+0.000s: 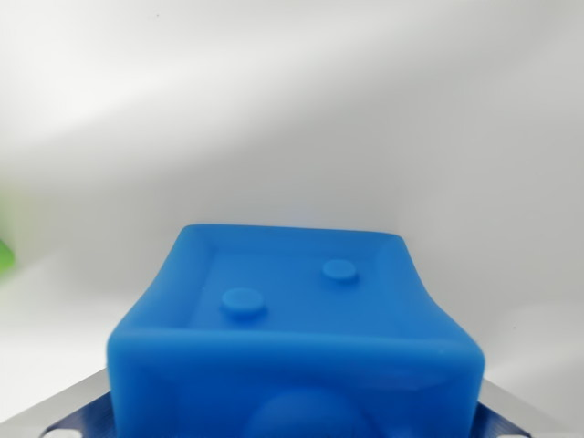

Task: Stack cube

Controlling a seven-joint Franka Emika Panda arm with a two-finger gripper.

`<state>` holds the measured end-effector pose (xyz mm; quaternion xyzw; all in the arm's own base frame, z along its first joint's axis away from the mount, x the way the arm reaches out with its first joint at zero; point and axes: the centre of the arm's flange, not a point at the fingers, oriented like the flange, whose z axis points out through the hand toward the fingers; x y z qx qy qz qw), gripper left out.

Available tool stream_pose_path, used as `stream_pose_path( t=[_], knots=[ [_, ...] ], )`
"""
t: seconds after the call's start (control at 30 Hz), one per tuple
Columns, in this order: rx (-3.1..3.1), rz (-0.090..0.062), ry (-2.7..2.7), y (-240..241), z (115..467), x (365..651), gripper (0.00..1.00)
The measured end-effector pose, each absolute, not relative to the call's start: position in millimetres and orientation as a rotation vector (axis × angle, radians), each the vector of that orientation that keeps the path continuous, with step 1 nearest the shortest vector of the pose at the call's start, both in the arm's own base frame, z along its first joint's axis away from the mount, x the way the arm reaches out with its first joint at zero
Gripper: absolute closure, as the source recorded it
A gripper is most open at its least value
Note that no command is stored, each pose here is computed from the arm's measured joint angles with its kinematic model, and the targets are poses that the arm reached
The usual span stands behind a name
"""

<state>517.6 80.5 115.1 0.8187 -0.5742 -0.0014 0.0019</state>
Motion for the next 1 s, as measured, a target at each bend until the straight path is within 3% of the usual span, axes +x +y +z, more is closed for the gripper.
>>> stream_pose_path(
  t=[1.0],
  knots=[
    [2.572,0.0,-1.804,80.7,135.0,518.6,1.0]
  ],
)
